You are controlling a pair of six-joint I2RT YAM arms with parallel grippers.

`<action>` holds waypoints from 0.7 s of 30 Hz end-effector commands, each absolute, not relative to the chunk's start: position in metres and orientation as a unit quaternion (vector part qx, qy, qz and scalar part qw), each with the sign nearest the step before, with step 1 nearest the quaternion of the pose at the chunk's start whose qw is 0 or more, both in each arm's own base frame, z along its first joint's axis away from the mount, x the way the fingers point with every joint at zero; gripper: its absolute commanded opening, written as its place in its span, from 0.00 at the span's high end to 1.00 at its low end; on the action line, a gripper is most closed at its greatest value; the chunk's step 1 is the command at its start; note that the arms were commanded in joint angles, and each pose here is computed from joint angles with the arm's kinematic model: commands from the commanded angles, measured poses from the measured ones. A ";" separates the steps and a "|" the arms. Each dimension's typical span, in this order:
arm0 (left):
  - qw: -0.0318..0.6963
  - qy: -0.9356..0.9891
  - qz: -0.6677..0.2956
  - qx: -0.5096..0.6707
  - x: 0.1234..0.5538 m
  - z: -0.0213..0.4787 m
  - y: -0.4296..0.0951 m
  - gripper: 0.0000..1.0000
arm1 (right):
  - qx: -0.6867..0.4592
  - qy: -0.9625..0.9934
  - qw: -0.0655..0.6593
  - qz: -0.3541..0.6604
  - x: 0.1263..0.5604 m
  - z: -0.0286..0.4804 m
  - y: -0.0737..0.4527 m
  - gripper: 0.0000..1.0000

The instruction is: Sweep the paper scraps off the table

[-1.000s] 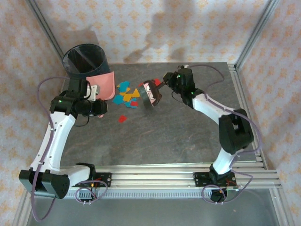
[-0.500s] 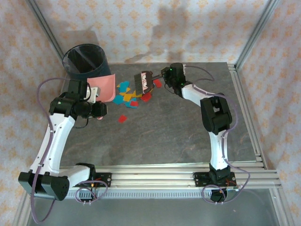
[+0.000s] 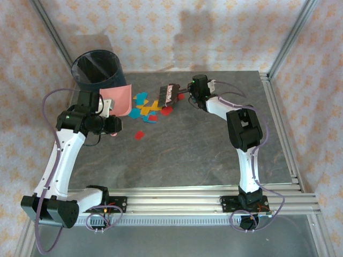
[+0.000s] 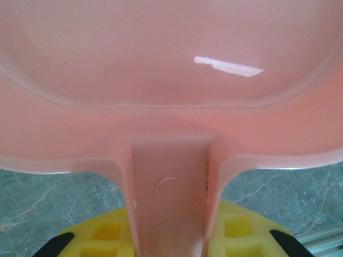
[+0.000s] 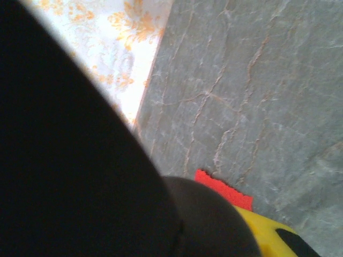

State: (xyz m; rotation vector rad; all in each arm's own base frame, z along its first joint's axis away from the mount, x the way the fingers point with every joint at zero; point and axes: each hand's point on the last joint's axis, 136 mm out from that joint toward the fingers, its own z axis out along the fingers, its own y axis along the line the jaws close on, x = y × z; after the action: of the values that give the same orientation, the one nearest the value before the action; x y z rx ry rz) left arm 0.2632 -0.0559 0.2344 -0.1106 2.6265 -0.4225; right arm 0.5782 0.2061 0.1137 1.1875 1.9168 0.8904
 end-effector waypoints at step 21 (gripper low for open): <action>0.223 0.961 -0.162 -0.022 0.258 0.229 -0.062 1.00 | 0.460 0.788 0.380 0.153 0.498 0.085 0.128 1.00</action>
State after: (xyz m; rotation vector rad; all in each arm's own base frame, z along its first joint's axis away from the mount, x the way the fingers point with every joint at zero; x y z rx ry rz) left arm 0.2616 -0.0568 0.2303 -0.1111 2.6384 -0.4291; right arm 0.5264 0.1614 0.1063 1.2036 1.9327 0.6631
